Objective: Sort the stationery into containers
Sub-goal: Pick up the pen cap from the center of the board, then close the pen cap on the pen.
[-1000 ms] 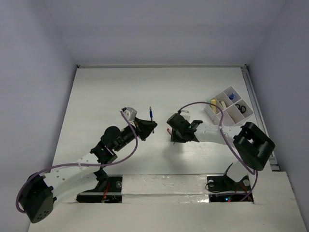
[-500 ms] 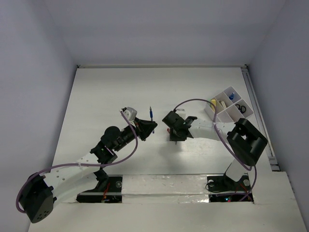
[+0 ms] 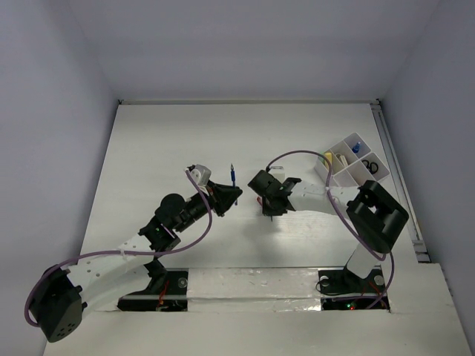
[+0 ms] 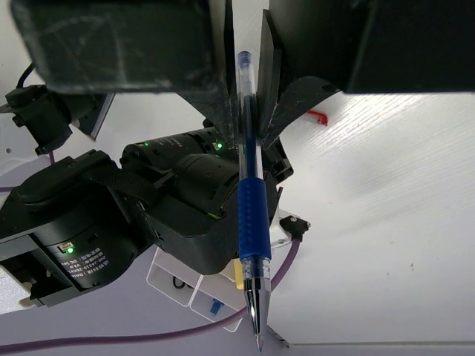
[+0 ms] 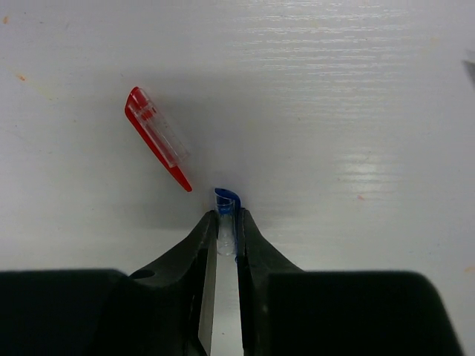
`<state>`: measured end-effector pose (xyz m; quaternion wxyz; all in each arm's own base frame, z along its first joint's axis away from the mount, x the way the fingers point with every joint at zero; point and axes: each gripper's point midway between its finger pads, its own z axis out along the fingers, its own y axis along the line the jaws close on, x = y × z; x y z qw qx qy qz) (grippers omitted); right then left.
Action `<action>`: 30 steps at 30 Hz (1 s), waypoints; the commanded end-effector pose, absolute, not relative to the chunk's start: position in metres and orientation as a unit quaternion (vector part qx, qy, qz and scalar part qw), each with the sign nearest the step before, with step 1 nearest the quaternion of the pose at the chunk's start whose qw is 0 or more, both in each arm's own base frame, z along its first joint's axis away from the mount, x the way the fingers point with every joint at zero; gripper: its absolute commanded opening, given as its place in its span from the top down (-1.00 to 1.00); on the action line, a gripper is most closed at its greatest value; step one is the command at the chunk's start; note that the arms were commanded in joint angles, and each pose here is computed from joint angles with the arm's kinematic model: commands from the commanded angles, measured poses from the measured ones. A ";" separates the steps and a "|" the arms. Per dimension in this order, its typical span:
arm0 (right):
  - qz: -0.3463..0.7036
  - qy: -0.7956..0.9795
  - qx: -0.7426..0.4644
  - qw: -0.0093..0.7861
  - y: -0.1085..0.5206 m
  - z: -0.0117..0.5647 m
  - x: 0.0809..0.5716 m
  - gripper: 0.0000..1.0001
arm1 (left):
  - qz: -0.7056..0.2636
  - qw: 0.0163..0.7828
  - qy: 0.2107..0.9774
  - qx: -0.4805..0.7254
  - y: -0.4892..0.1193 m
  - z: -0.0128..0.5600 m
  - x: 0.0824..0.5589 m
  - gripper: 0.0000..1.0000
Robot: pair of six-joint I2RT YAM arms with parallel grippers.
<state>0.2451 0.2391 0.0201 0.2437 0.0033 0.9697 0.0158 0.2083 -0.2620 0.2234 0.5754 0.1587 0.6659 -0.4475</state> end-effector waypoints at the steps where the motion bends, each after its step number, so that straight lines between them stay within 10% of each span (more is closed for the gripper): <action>1: -0.053 0.970 -0.003 0.235 0.211 0.001 0.240 1.00 | -0.466 0.590 0.640 0.161 -0.264 0.238 0.206 1.00; 17: 0.291 0.758 0.018 0.584 0.281 0.278 0.295 1.00 | -0.469 0.576 0.649 0.165 -0.271 0.228 0.208 1.00; 30: 0.416 0.633 -0.004 0.652 0.330 0.348 0.307 1.00 | -0.463 0.566 0.659 0.175 -0.277 0.216 0.212 1.00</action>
